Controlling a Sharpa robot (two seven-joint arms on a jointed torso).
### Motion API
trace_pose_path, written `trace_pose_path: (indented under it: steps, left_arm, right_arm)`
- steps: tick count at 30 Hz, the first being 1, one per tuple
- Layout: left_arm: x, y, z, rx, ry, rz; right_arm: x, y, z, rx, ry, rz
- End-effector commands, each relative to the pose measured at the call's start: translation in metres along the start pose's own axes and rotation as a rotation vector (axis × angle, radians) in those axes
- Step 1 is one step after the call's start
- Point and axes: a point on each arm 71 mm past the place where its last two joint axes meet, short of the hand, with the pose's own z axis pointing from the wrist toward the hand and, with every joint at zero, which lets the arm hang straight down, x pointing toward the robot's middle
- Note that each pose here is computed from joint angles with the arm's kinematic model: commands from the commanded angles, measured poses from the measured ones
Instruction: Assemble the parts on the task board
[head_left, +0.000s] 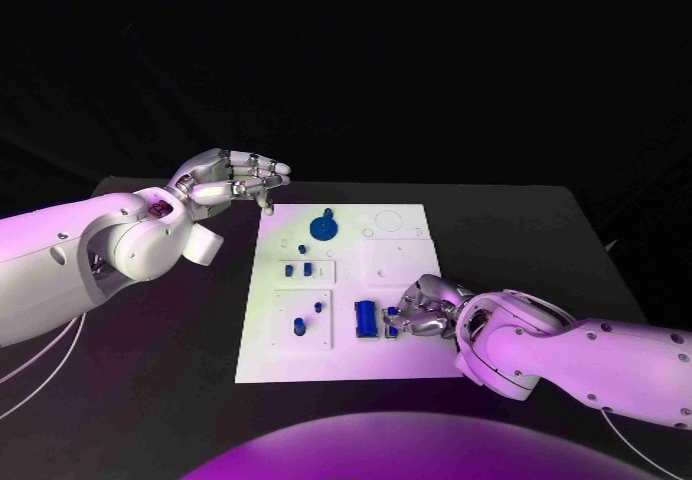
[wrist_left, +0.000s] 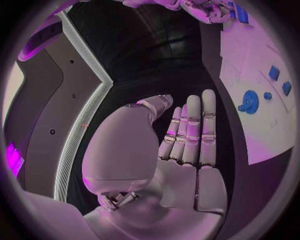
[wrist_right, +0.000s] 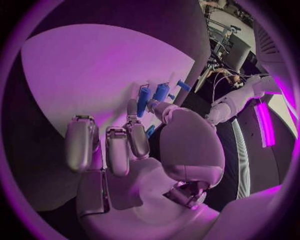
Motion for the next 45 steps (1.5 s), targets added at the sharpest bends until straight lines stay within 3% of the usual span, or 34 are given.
trace_pose_path:
  steps: [1,20,30,38,41,45]
  left_arm:
    - [0.0025,-0.001,0.0007,0.006,0.018,-0.005]
    - [0.002,-0.0009,0.0005,0.005,0.016,-0.004]
    - [0.0015,-0.001,0.0002,0.006,0.014,-0.003]
    - [-0.0006,-0.0019,0.0004,0.025,-0.007,-0.009]
    - [-0.0025,-0.0019,0.0006,0.037,-0.032,-0.02]
    - [-0.0055,0.0,0.0006,0.051,-0.071,-0.038]
  right_arm:
    - [0.001,0.001,0.0,-0.009,0.008,-0.004]
    - [0.001,-0.001,-0.001,-0.011,0.019,-0.013]
    - [-0.005,-0.004,-0.005,-0.051,-0.014,-0.003]
    - [-0.036,-0.005,-0.007,-0.213,-0.137,0.19]
    - [-0.055,-0.006,0.0,-0.281,-0.183,0.308]
    - [-0.075,-0.009,0.012,-0.325,-0.206,0.436]
